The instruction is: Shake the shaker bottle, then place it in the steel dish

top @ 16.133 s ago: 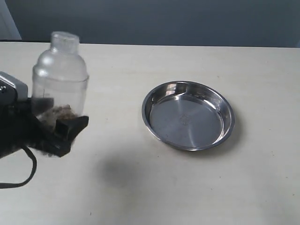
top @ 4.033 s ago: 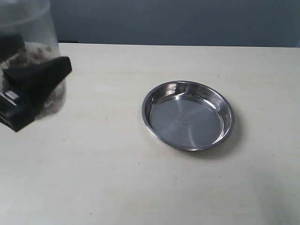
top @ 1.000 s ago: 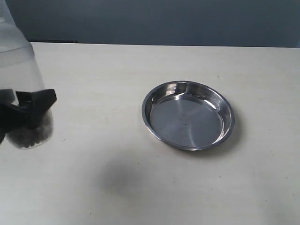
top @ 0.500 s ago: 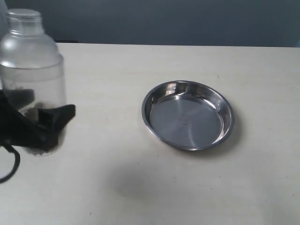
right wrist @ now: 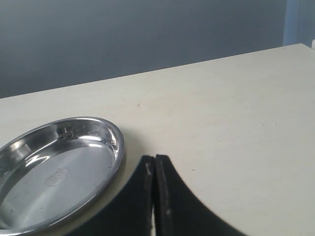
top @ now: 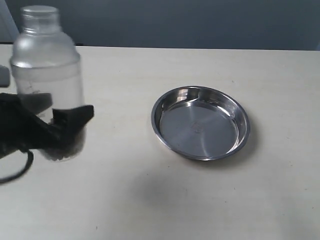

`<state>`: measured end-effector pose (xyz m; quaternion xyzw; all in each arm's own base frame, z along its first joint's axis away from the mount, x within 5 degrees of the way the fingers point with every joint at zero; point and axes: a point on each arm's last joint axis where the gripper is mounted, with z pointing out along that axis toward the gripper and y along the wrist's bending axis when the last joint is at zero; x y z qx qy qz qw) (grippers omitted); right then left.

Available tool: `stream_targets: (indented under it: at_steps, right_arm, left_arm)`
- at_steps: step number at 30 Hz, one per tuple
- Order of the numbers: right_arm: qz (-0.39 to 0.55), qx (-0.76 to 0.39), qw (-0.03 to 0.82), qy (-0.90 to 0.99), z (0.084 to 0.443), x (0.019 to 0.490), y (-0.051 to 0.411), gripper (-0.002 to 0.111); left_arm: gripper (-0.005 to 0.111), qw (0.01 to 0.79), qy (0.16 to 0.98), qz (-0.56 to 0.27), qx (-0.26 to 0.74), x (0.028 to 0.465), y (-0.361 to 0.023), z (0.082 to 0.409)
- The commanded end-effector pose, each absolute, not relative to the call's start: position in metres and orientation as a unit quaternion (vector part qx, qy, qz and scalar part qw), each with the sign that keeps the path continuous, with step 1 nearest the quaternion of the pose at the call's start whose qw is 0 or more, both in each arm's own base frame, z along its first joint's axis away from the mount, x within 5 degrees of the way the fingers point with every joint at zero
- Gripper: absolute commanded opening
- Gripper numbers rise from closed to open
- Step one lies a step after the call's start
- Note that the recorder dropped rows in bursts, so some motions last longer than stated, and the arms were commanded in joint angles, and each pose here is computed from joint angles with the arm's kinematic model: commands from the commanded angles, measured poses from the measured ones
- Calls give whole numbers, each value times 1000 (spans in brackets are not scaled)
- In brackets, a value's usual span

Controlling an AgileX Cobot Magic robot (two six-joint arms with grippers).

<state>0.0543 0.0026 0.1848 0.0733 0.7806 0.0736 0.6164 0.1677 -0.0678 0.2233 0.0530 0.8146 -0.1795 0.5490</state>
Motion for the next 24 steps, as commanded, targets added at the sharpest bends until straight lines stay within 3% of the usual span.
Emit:
stream_targets:
  at_steps: [1,2,4,5,6,7,8,9,10,11,13,15,18,19,23,24]
  right_arm:
    - [71,69,622,776,186,54,2,-1]
    - [71,69,622,776,186,54,2,-1]
    - [71,69,622,776,186,54,2,-1]
    - [71,69,622,776,186,54,2,-1]
    - [71,69,622,776,186,54,2,-1]
    - [71,69,622,776,186,54,2,-1]
    - [71,69,622,776,186,54,2,-1]
    - [71,69,622,776,186,54,2,-1]
    - [71,69,622,776,186,54,2,-1]
    - [71,69,622,776,186,54,2,-1]
    - [71,69,622,776,186,54,2,-1]
    - [71,69,622,776,186,54,2,-1]
    - [71,69,622,776,186,54,2,-1]
    - [71,69,622,776,186,54,2,-1]
    - [71,69,622,776,186,54,2,-1]
    - [71,69,622,776,186,54,2,-1]
  left_arm:
    - [0,586,758,-112,261,165,-86,228]
    - [0,587,740,-118,307,162,-93,229]
    - [0,584,768,-199,168,167,-92,233]
    - [0,588,777,-220,50,175,-83,233]
    - [0,604,765,-204,85,175,-84,236]
    - [0,686,655,-212,235,164,-102,260]
    - [0,727,591,-227,267,159,-108,277]
    - [0,774,551,-238,204,162,-101,309]
    - [0,724,643,-209,140,175,-93,306]
    - [0,649,731,-155,141,183,-88,286]
    - [0,537,828,-109,117,194,-84,234]
    - [0,552,813,-99,157,199,-93,239]
    - [0,658,722,-140,161,189,-102,302]
    - [0,646,734,-146,149,188,-101,297]
    - [0,526,840,-106,82,196,-88,214]
    - [0,513,848,-102,85,196,-89,208]
